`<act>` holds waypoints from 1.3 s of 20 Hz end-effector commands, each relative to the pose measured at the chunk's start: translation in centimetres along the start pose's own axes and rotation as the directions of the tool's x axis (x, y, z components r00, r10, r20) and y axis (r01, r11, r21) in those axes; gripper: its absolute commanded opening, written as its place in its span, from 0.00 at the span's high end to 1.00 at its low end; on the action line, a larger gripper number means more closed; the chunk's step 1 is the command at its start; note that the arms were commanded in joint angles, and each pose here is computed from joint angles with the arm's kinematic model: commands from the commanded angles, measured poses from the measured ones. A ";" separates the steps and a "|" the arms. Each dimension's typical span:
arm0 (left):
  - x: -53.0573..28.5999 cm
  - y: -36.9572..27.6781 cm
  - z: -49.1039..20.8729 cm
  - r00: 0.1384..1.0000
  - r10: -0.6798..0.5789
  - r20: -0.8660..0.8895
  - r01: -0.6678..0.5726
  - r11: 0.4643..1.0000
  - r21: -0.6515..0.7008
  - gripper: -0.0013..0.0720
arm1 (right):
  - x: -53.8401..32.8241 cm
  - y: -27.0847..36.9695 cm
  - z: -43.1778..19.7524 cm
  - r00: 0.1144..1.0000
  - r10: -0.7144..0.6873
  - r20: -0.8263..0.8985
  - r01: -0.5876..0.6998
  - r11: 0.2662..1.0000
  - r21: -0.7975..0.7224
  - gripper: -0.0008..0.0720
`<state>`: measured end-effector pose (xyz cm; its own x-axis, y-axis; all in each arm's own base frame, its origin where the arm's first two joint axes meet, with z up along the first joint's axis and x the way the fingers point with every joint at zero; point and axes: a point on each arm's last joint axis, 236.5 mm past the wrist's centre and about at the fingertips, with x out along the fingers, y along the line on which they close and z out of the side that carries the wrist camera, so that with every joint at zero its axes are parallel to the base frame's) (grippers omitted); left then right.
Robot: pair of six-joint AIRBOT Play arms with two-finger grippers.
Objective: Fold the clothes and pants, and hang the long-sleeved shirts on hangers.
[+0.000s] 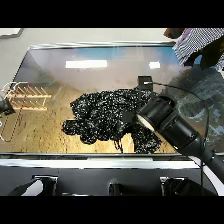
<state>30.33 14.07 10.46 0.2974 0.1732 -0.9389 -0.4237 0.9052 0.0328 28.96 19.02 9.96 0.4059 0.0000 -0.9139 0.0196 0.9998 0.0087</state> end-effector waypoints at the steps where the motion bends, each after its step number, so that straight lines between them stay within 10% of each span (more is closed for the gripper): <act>1: 0.9 6.0 0.4 0.998 0.070 0.008 -0.070 0.997 -0.018 0.15 | 0.0 0.0 -0.1 1.000 0.002 -0.001 -0.002 1.000 -0.019 0.95; 9: 3.2 19.5 1.7 0.974 0.185 0.128 -0.196 0.978 0.074 0.17 | 0.0 0.0 -0.1 1.000 0.001 -0.001 -0.002 0.999 -0.032 0.95; 26: 19.2 15.6 -4.4 0.962 -0.199 -0.186 0.240 0.943 0.231 0.18 | 0.0 -0.2 -0.3 1.000 -0.008 -0.011 0.007 0.998 -0.067 0.94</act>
<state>25.93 30.96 -6.92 0.2400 -0.0257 -0.9704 -0.1648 0.9841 -0.0668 28.75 18.86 9.88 0.3974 -0.0064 -0.9176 -0.0394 0.9989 -0.0240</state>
